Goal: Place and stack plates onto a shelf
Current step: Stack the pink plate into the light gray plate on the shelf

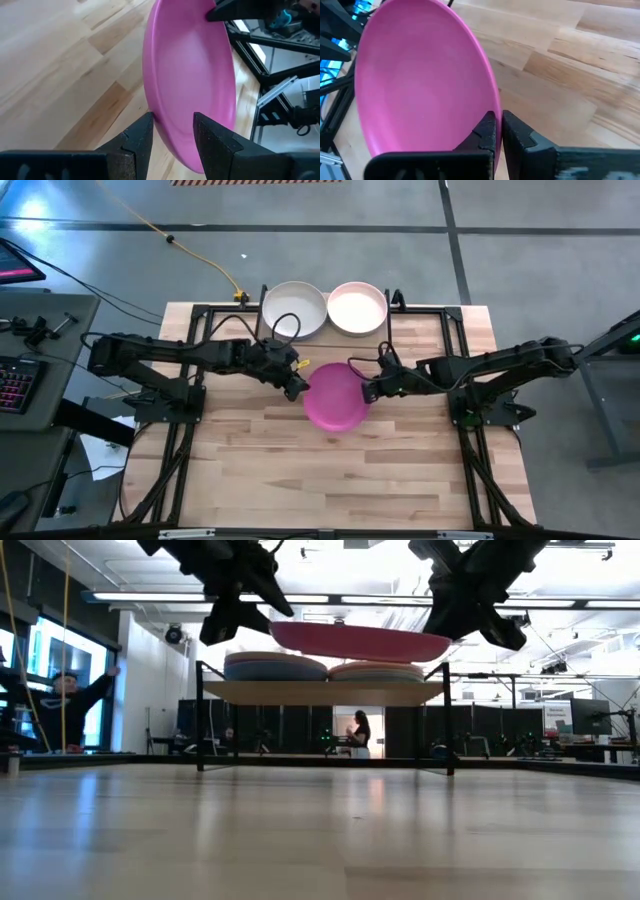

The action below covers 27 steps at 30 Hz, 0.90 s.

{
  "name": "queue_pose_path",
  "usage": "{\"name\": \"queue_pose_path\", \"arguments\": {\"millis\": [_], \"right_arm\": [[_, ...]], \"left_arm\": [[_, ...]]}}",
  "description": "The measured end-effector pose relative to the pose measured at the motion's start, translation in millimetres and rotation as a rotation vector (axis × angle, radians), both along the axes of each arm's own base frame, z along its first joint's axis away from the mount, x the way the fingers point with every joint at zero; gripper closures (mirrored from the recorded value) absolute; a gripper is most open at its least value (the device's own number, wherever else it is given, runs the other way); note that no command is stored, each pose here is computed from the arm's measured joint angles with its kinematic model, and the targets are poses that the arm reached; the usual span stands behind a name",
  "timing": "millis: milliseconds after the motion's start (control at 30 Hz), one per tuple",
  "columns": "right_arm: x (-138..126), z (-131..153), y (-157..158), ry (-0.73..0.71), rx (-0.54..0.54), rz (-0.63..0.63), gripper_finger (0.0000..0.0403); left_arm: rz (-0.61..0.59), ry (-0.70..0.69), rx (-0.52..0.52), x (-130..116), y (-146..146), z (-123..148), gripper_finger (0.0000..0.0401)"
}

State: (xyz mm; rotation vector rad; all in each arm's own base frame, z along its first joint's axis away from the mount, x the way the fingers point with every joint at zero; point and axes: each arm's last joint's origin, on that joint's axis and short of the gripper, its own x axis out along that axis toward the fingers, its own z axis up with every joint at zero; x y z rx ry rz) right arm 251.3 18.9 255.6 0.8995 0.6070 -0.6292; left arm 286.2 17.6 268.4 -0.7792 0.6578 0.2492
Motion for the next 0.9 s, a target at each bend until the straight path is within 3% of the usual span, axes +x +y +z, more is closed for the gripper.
{"name": "queue_pose_path", "arguments": {"millis": [533,900], "right_arm": [[4.1,4.2,0.0,-0.053,-0.027,0.008,0.0403],[5.1,5.4,0.9,-0.068,-0.017,0.018,0.0402]], "left_arm": [[0.011,-0.007,0.009,0.4,0.7,0.6,0.0278],[0.059,0.026,0.034,-1.2,3.0,-3.1,0.0388]]}}
